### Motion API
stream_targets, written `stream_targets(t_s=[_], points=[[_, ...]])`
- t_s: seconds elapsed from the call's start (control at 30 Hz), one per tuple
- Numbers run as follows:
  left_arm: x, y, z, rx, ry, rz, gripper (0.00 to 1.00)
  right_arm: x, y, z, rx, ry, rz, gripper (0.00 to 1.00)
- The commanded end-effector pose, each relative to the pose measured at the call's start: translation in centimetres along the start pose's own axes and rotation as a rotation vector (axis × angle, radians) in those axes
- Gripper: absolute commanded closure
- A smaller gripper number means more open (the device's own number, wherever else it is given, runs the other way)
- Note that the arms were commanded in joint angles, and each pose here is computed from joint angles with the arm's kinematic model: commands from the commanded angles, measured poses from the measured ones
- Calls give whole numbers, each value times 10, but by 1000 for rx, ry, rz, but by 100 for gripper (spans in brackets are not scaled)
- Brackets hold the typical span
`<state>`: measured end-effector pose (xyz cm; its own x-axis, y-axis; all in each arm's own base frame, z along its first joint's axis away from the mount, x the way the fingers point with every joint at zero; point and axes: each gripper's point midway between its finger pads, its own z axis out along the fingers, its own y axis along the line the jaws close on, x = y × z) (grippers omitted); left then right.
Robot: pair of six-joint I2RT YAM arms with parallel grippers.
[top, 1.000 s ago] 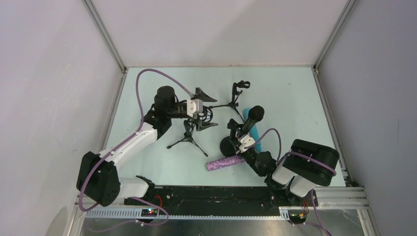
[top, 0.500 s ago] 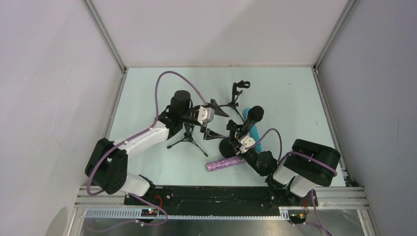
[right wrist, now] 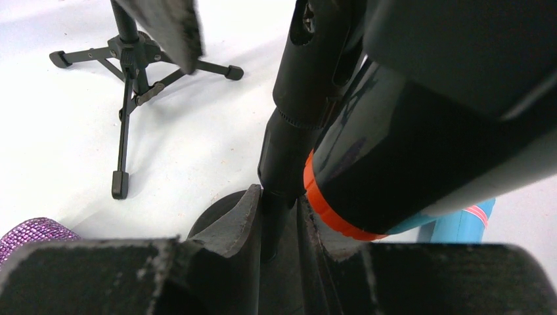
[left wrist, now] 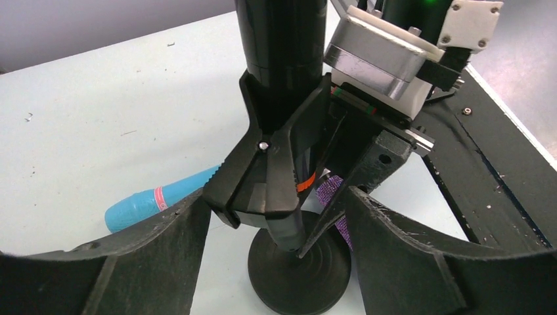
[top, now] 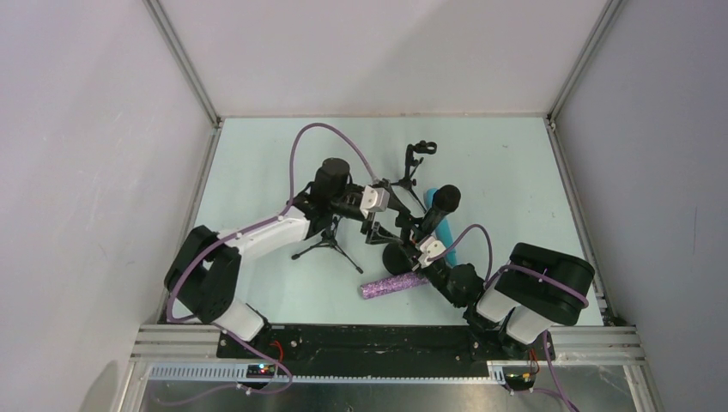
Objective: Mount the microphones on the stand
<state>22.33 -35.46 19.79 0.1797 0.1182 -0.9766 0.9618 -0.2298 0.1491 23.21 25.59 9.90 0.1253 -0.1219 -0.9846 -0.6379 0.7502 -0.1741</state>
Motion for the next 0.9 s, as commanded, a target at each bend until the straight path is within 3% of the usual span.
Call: stream_targets(t_s=[0.0, 0.43, 0.67, 0.77, 0.87], points=[[-16, 9, 8, 19, -32, 24, 23, 20, 17, -11, -98, 59, -55, 100], [-3, 8, 20, 45, -20, -17, 36, 22, 16, -10, -88, 69, -64, 100], [0, 11, 24, 49, -17, -45, 66, 22, 16, -10, -83, 69, -67, 100], [-1, 11, 24, 45, -17, -41, 71, 23, 16, -10, -82, 71, -68, 100], [0, 10, 24, 45, -15, -39, 84, 24, 15, -11, -76, 76, -72, 100]])
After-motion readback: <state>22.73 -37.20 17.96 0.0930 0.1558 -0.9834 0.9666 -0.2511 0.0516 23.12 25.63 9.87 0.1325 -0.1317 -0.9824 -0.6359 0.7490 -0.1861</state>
